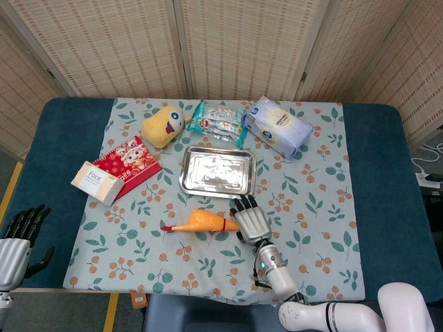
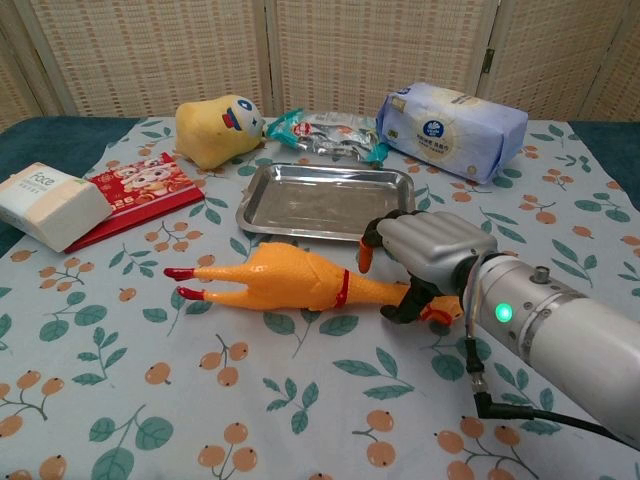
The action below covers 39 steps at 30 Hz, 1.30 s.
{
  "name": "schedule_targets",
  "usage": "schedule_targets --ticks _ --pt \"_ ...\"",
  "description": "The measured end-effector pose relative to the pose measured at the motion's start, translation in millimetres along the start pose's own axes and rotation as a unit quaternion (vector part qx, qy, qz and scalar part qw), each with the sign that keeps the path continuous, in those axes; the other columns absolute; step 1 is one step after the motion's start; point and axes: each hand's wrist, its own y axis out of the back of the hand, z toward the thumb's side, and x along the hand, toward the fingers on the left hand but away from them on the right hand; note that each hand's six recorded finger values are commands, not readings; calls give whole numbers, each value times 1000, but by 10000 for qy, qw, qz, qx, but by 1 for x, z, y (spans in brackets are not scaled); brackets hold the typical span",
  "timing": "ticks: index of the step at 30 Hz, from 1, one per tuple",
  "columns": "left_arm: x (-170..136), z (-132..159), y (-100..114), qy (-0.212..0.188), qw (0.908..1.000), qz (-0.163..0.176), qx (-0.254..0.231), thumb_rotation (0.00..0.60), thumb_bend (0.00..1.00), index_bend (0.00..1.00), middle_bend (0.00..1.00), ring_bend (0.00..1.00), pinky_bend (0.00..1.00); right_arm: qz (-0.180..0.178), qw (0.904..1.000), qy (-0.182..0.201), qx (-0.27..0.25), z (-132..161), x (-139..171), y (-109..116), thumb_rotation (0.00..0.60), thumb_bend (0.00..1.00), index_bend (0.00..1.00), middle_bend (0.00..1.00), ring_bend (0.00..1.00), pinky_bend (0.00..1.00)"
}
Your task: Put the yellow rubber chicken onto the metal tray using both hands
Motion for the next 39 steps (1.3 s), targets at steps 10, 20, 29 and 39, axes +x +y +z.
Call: schedule_targets --ticks 10,20,29,39 --pt "0 -2 0 17 10000 -29 -40 600 435 0 9 0 63 -11 10000 -37 -11 6 -5 -8 600 334 591 231 118 201" --pt "1 -2 -3 8 9999 -100 -20 600 435 5 37 0 63 -287 9996 -56 -7 8 -5 -6 600 338 835 524 543 749" --pt "5 5 -13 -130 9994 -305 9 600 435 34 96 24 79 -491 9974 262 -463 16 -6 4 600 354 913 596 662 920" --pt "36 41 -31 -870 9927 -784 278 600 436 0 117 48 106 -689 9930 620 -737 24 -7 15 600 356 918 599 670 932"
